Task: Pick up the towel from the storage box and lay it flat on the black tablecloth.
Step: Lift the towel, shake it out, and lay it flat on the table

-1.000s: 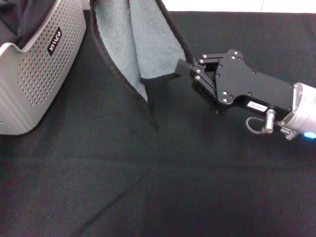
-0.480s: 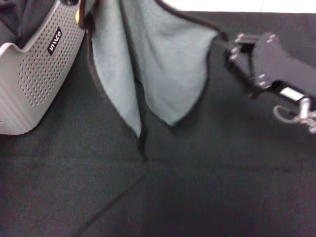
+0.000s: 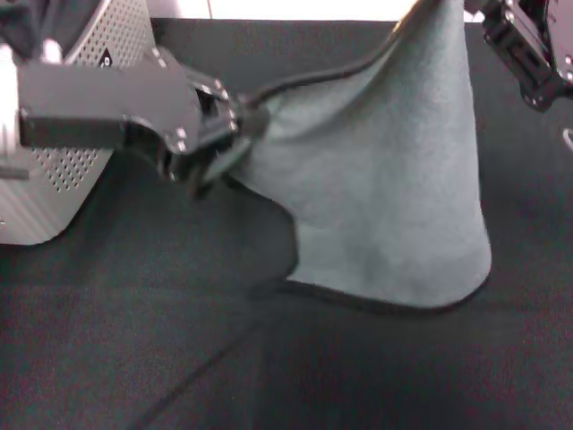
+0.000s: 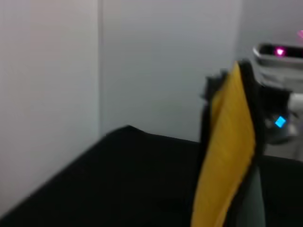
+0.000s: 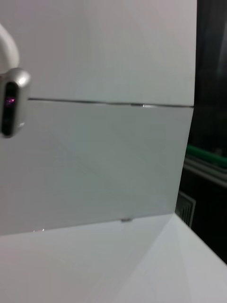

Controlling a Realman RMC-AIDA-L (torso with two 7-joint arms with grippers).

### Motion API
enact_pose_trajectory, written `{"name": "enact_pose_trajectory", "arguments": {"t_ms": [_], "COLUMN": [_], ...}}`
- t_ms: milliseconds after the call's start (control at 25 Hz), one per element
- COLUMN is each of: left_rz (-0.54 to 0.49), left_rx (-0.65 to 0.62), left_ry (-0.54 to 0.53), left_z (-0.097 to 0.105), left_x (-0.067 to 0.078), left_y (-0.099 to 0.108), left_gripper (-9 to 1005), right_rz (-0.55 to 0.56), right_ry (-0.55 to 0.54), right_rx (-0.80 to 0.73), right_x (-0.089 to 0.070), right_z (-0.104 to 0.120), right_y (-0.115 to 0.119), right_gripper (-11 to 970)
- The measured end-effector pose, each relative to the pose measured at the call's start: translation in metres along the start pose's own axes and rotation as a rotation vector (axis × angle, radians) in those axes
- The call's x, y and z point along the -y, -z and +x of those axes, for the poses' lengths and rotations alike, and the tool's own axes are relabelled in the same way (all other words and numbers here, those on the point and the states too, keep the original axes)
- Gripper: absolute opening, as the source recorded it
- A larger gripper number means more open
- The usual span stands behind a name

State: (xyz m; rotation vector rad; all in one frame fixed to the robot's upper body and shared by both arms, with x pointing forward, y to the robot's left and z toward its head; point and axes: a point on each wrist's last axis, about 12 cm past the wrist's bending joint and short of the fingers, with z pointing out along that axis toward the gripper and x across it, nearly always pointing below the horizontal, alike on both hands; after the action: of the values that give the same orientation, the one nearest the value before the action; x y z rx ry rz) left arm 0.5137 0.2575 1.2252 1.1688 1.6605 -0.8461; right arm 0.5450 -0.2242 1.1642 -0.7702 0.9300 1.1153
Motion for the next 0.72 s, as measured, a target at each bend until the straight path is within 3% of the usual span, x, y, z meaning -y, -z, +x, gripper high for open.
{"name": "enact_pose_trajectory", "arguments": {"t_ms": [320, 720], "left_rz": [0.112, 0.155], "left_rx": [0.036, 0.053], "left_ry": [0.035, 0.026], "left_z": [0.032, 0.043], "left_x": [0.001, 0.003], "left_y": [-0.013, -0.016], "left_gripper": [27, 29], "right_rz": [-0.078, -0.118], "right_ry": [0.032, 0.046], "right_rx": [-0.008, -0.032], "right_x": [0.007, 0.009], "right_z": [-0.021, -0.028], "right_y": [-0.021, -0.041], "right_gripper": [10, 11]}}
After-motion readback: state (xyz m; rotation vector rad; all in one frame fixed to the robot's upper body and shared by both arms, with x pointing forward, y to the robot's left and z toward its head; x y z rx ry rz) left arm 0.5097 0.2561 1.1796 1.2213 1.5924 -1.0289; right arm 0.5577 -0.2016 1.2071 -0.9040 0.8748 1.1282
